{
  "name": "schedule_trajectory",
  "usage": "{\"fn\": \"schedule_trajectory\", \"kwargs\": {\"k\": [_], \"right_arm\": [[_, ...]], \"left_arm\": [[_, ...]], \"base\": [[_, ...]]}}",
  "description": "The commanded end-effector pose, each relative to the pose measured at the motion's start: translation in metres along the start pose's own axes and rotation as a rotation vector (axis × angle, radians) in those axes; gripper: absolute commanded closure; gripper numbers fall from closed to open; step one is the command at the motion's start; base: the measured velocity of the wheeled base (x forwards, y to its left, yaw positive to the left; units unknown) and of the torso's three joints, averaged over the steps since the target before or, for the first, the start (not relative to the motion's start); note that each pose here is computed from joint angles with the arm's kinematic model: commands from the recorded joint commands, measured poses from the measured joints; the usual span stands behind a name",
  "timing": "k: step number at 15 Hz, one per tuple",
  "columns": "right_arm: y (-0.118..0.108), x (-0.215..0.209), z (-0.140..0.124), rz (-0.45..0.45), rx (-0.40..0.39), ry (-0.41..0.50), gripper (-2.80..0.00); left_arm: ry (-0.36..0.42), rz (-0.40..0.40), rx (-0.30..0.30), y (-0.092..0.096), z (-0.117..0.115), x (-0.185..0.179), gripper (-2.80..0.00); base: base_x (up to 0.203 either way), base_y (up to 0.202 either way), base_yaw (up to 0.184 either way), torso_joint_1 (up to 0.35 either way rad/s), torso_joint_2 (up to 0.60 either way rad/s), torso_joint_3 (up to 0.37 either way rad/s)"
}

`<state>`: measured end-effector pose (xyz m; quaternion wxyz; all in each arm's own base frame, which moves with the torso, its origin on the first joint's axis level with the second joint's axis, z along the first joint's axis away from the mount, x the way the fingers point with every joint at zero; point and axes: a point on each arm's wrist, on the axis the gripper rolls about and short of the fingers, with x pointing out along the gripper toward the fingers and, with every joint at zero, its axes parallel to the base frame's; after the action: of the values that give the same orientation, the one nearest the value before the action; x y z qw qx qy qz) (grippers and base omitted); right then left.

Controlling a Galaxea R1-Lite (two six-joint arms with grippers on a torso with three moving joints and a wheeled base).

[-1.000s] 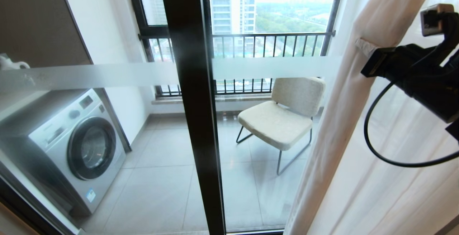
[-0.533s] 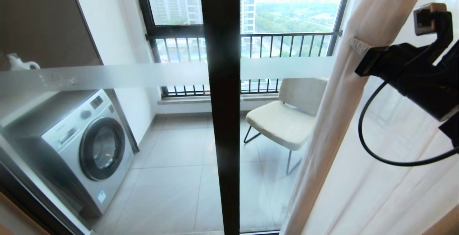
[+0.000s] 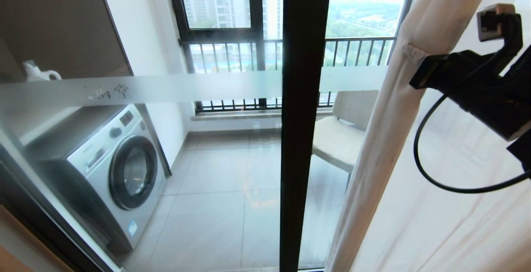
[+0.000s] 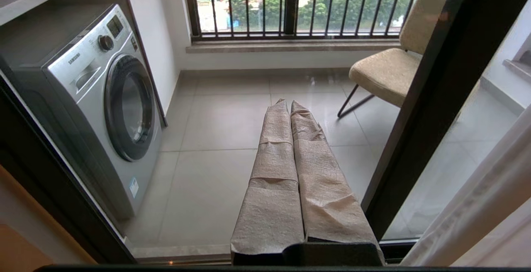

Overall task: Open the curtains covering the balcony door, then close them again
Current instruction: Close the inner curtains on both sides

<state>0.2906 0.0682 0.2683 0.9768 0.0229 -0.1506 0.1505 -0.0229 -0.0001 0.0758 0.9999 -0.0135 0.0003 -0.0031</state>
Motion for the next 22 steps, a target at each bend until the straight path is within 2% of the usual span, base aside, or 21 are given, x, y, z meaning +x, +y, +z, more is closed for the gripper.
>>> {"fn": "schedule_trajectory", "kwargs": {"k": [1, 19, 22], "right_arm": [[0.0007, 0.0003, 0.0004, -0.013, 0.001, -0.006, 0.0], [0.0026, -0.0004, -0.0002, -0.009, 0.002, -0.003, 0.0], [0.0027, -0.0009, 0.0009, -0.006, 0.002, -0.006, 0.0]], "left_arm": [[0.0, 0.0, 0.0, 0.0, 0.0, 0.0, 0.0], [0.0, 0.0, -0.001, 0.0, 0.0, 0.0, 0.0], [0.0, -0.002, 0.0, 0.0, 0.0, 0.0, 0.0]], "base": [[0.0, 0.184, -0.003, 0.003, -0.01, -0.002], [0.0, 0.19, 0.001, 0.002, 0.0, 0.002], [0.0, 0.091, -0.001, 0.002, 0.0, 0.003]]}}
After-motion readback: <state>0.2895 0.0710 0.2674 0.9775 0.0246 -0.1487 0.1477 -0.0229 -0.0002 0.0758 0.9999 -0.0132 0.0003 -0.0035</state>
